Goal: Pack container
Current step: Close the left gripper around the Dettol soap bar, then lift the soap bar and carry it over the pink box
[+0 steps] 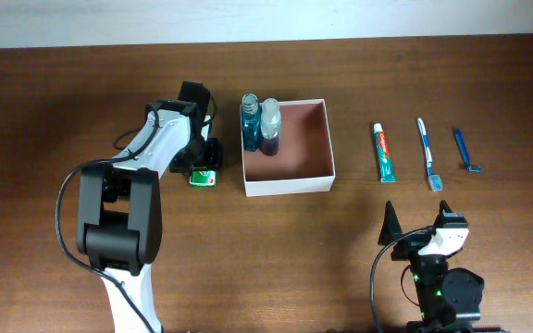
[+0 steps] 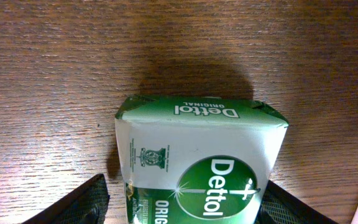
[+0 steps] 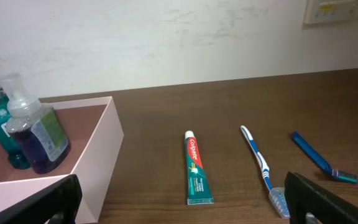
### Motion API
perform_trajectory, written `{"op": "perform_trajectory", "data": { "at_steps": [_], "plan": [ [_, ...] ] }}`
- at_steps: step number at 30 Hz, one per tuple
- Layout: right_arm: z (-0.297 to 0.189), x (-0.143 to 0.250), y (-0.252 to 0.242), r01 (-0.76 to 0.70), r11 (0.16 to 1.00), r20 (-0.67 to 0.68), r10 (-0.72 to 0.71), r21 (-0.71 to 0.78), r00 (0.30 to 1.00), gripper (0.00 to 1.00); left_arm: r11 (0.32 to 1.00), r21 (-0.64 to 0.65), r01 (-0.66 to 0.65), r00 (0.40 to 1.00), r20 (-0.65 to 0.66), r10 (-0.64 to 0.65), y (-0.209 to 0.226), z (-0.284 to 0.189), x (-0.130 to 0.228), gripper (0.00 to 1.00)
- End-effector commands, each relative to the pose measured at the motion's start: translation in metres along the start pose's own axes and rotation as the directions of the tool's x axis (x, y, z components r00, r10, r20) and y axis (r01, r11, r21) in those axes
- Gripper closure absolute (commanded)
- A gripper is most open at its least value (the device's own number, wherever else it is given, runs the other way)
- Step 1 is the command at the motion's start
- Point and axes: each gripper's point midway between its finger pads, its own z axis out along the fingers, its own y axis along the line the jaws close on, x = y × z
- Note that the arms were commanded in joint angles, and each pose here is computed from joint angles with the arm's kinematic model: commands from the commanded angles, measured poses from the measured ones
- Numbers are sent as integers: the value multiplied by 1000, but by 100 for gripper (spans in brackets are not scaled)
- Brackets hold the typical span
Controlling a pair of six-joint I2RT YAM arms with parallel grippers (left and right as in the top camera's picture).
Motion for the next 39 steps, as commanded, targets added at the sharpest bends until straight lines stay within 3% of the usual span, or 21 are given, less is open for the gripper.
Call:
{"op": "perform_trajectory", "data": {
  "at_steps": [1,7,17,25,28,31,39],
  "plan": [
    [0,3,-1,0,1000,-2,0,3,1000,2,1000,-9,11,1000,-6,-12,4,2,2,28],
    [0,3,-1,0,1000,-2,0,3,1000,2,1000,-9,11,1000,-7,-11,4,2,2,28],
    [0,3,-1,0,1000,-2,0,3,1000,2,1000,-8,4,1000,-7,-4,1,2,3,50],
    [0,3,-1,0,1000,-2,0,3,1000,1,1000,30,10,1000,-4,-9,-4,-4,-1,58],
    [0,3,-1,0,1000,-2,0,3,1000,2,999,32,18,1000,11,-18,-1,-19,-10,59],
    [0,3,-1,0,1000,-2,0,3,1000,2,999,36,28,999,35,-30,1,-36,-21,67],
    [0,3,-1,0,1000,-2,0,3,1000,1,999,49,24,991,132,-30,0,-92,-52,67]
  ]
}}
